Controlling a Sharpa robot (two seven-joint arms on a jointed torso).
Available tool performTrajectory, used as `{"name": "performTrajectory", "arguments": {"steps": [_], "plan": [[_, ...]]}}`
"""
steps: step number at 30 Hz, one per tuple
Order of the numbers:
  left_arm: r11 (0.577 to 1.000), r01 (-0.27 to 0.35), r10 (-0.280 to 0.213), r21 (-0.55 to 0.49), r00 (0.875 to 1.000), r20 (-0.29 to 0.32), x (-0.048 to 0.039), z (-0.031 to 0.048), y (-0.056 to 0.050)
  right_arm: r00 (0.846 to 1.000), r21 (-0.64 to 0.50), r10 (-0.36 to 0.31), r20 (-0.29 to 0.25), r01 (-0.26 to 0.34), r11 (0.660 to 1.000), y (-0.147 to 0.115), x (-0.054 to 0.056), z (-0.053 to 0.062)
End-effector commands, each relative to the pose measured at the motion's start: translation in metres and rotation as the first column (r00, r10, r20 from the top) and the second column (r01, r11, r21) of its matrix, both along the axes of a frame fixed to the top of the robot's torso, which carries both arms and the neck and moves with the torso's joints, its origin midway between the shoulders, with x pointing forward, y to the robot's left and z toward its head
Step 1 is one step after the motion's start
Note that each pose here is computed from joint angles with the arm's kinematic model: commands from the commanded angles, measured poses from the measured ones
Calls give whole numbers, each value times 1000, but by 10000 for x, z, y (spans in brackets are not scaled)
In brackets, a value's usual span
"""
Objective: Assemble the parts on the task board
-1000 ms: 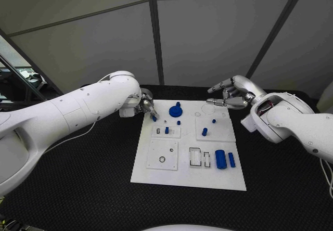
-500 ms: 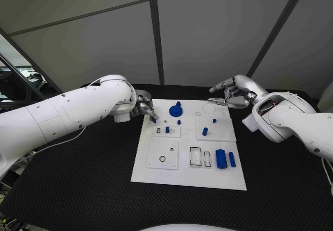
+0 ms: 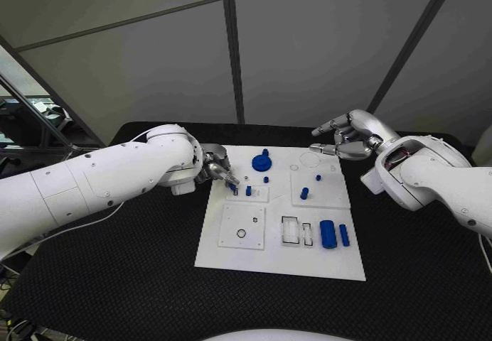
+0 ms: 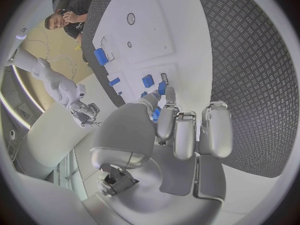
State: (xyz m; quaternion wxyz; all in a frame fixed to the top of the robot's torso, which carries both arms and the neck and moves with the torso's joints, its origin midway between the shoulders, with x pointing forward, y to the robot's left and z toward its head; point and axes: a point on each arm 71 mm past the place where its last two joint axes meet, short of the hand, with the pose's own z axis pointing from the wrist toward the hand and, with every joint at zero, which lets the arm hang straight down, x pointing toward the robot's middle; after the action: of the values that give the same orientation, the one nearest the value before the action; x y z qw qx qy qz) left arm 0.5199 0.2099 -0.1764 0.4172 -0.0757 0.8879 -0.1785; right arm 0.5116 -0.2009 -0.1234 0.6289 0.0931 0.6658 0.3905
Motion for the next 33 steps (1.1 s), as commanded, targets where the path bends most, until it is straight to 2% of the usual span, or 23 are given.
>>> {"name": "performTrajectory", "arguments": {"steps": [1, 17, 33], "plan": [[999, -35, 36, -21, 999, 19, -10, -10, -12, 1000, 1, 12, 6, -12, 1000, 11, -2, 14], [1000, -12, 12, -3, 1000, -9, -58, -89, -65, 1000, 0, 13, 5, -13, 1000, 8, -2, 12], [999, 26, -25, 32, 999, -30, -85, -105, -63, 1000, -2, 14, 3, -14, 1000, 3, 0, 9]]}}
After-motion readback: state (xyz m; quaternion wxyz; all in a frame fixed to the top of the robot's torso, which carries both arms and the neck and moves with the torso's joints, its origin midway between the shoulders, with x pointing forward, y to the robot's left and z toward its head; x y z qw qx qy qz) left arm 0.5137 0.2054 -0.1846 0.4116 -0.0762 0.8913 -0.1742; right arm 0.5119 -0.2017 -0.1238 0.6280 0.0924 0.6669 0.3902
